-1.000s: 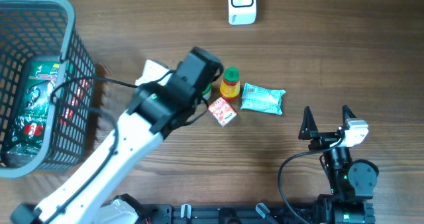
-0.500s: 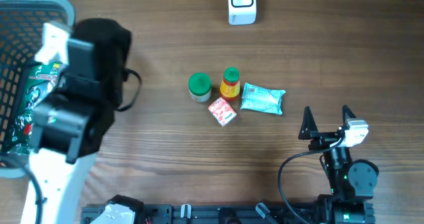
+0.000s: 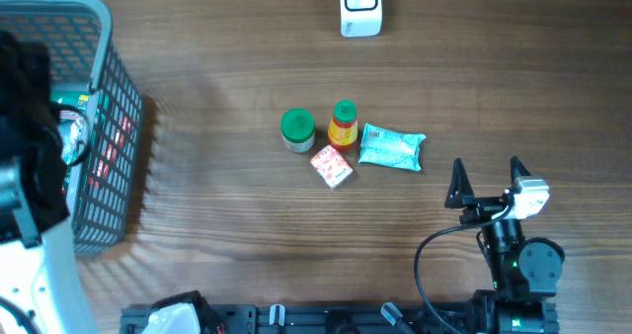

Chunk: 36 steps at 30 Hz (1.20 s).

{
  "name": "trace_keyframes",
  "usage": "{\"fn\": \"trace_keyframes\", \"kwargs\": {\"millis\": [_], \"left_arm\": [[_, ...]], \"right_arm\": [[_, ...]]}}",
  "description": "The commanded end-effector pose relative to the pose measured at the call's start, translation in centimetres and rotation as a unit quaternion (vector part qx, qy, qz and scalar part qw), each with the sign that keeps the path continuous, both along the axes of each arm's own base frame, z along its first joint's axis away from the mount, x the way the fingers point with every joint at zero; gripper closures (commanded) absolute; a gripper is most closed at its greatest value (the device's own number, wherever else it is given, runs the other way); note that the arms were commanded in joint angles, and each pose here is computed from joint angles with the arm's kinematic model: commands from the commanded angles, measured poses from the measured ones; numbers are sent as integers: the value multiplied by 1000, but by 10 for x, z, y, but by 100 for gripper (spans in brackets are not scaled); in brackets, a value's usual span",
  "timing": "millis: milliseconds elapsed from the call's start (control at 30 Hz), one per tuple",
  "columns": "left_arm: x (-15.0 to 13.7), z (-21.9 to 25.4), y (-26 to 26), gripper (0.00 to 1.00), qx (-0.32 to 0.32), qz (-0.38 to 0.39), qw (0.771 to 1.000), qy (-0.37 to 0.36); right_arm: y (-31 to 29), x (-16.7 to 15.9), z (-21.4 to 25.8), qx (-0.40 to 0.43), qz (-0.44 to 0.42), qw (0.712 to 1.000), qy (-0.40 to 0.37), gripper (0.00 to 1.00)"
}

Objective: Scan the item barcode
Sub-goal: 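Reach into the basket and grasp the red Nescafe stick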

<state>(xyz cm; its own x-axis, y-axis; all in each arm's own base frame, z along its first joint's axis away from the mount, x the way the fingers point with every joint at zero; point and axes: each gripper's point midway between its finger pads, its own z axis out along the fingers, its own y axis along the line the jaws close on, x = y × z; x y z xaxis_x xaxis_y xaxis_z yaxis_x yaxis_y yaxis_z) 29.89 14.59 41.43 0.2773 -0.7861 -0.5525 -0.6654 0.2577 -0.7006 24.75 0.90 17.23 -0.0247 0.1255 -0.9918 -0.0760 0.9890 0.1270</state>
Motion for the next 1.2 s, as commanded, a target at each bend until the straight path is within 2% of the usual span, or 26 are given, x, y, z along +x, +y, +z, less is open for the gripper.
{"fn": "trace_keyframes", "kwargs": {"millis": [0, 200, 267, 400, 467, 600, 700, 900, 1167], "left_arm": [[1, -37, 27, 43, -64, 29, 997, 42], [-1, -107, 56, 42, -189, 91, 972, 108], [2, -134, 67, 41, -239, 106, 957, 126], [8, -167, 81, 41, -293, 112, 938, 147], [8, -183, 88, 41, -310, 120, 929, 163], [4, -221, 93, 34, -343, 136, 906, 209], [8, -249, 89, 35, -374, 133, 888, 234], [5, -294, 81, 36, -431, 176, 847, 259], [-2, -334, 75, 36, -448, 193, 827, 278]], "right_arm": [[2, 0, 0, -9, 6, 1000, -1, 0], [2, 0, 0, -9, 6, 1000, -1, 0], [2, 0, 0, -9, 6, 1000, -1, 0], [2, 0, 0, -9, 6, 1000, -1, 0], [2, 0, 0, -9, 6, 1000, -1, 0], [2, 0, 0, -9, 6, 1000, -1, 0], [2, 0, 0, -9, 6, 1000, -1, 0], [2, 0, 0, -9, 6, 1000, -1, 0], [2, 0, 0, -9, 6, 1000, -1, 0]]}}
